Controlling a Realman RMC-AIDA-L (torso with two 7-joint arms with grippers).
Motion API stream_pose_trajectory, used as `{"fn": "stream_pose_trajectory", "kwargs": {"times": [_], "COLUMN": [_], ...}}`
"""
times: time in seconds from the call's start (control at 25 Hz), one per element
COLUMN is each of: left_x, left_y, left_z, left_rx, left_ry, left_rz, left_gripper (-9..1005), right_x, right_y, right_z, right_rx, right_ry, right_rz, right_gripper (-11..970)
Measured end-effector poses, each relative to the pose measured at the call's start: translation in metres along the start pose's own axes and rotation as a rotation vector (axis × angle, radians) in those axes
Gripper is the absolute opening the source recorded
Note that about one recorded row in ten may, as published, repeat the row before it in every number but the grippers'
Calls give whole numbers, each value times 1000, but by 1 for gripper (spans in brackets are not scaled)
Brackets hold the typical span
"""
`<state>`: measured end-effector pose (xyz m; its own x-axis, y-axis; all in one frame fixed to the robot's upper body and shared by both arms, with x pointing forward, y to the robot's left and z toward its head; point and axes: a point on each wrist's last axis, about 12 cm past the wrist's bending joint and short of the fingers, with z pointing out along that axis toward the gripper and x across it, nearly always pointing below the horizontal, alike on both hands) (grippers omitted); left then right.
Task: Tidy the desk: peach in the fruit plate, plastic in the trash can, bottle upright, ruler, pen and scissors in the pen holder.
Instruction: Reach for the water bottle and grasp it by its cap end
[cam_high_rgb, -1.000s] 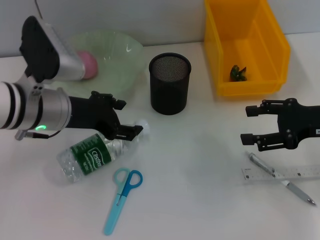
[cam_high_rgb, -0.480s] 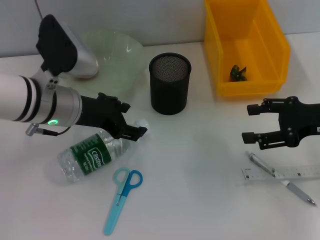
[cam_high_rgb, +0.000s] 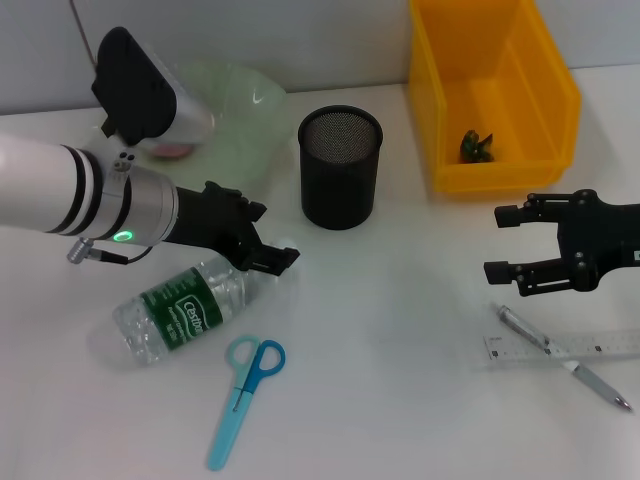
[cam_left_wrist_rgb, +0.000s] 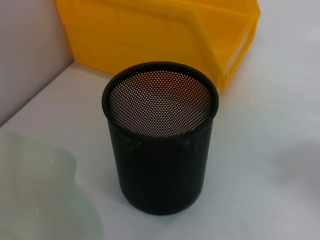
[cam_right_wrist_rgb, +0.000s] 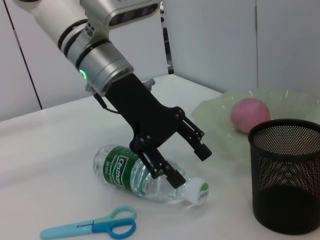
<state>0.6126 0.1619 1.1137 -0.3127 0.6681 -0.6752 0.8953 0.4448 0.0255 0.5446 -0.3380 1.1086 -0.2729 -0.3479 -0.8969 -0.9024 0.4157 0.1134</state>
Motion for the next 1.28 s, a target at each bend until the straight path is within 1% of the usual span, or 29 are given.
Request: {"fn": "stream_pose_trajectory", "kwargs": {"times": [0.48, 0.68, 1.28], "left_x": [-1, 0, 0], "left_y": [-1, -2, -7], "left_z": [8, 14, 18], "left_rx": [2, 0, 14], "left_ry": [11, 26, 44], "left_rz": [1, 12, 36], "left_gripper": [785, 785, 785], "right_x": [-2, -3, -3], "right_y": [-1, -2, -2], "right_z": [0, 1, 1], "right_rx": [0, -2, -1], "right_ry": [4, 11, 22], "right_rz": [8, 10, 6], "right_gripper": [827, 827, 827]}}
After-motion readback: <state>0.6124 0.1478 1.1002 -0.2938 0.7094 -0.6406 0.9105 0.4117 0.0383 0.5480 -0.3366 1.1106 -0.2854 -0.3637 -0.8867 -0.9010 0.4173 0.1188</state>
